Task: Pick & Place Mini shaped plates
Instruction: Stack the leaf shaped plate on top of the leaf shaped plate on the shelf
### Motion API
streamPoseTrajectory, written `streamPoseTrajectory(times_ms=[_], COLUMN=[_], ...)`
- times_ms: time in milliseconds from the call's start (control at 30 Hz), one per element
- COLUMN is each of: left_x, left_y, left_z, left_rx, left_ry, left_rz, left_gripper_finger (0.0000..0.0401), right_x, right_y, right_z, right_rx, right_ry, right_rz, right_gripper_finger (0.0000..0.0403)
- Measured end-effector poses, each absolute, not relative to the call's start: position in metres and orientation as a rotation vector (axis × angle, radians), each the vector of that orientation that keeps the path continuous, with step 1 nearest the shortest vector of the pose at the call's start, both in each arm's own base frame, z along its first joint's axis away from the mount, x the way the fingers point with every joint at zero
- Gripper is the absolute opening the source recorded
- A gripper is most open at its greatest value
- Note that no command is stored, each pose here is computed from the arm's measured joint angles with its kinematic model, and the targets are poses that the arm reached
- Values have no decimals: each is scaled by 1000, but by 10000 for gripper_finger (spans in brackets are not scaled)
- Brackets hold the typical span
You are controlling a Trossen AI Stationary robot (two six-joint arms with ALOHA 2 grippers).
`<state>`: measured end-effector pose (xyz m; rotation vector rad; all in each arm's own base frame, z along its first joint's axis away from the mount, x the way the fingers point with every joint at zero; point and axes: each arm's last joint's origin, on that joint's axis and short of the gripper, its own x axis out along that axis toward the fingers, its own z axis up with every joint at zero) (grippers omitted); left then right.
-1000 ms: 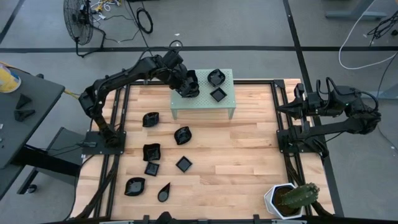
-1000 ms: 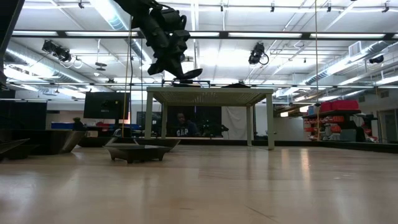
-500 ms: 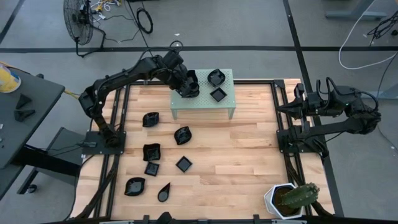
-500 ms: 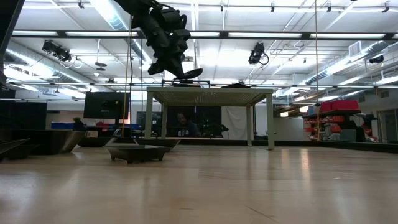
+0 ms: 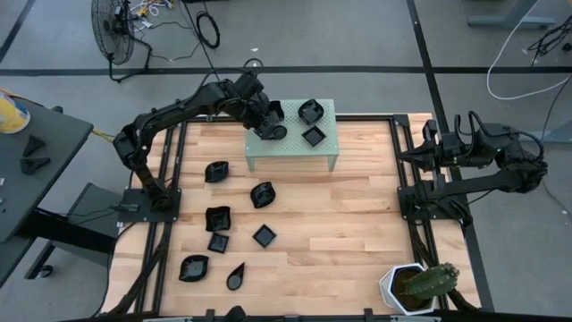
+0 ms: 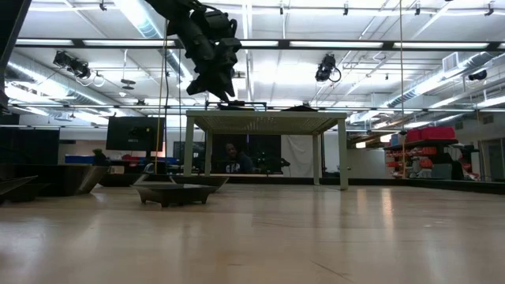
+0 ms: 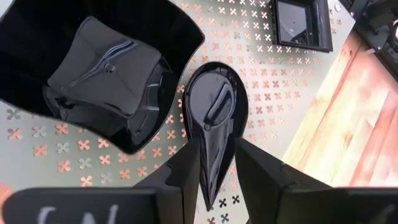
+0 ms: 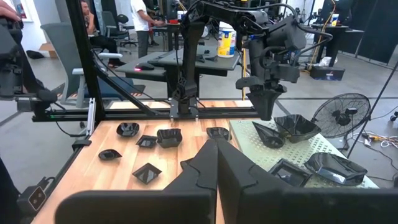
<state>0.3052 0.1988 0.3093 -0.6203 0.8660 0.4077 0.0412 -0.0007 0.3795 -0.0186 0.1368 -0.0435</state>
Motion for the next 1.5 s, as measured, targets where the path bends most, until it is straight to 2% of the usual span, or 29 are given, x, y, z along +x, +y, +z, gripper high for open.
streamPoseTrajectory(times_ms=[300, 600, 1067, 1500], left_x=[289, 255, 209, 187], left_y=[187, 168, 153, 150], left_z=[327, 330, 275, 238], left_rx=[-597, -569, -706, -791], left_ry=[980, 990, 1129, 1218], left_rz=[386, 481, 663, 759], left_gripper_finger=[110, 110, 110, 114], right_x=[41, 41, 41, 41], right_y=[-1, -1, -1, -1], right_z=[379, 379, 379, 379], right_rx=[-19, -19, -19, -19], right_ry=[137, 137, 137, 136], right_rz=[-43, -43, -43, -43], right_gripper_finger=[4, 4, 4, 4])
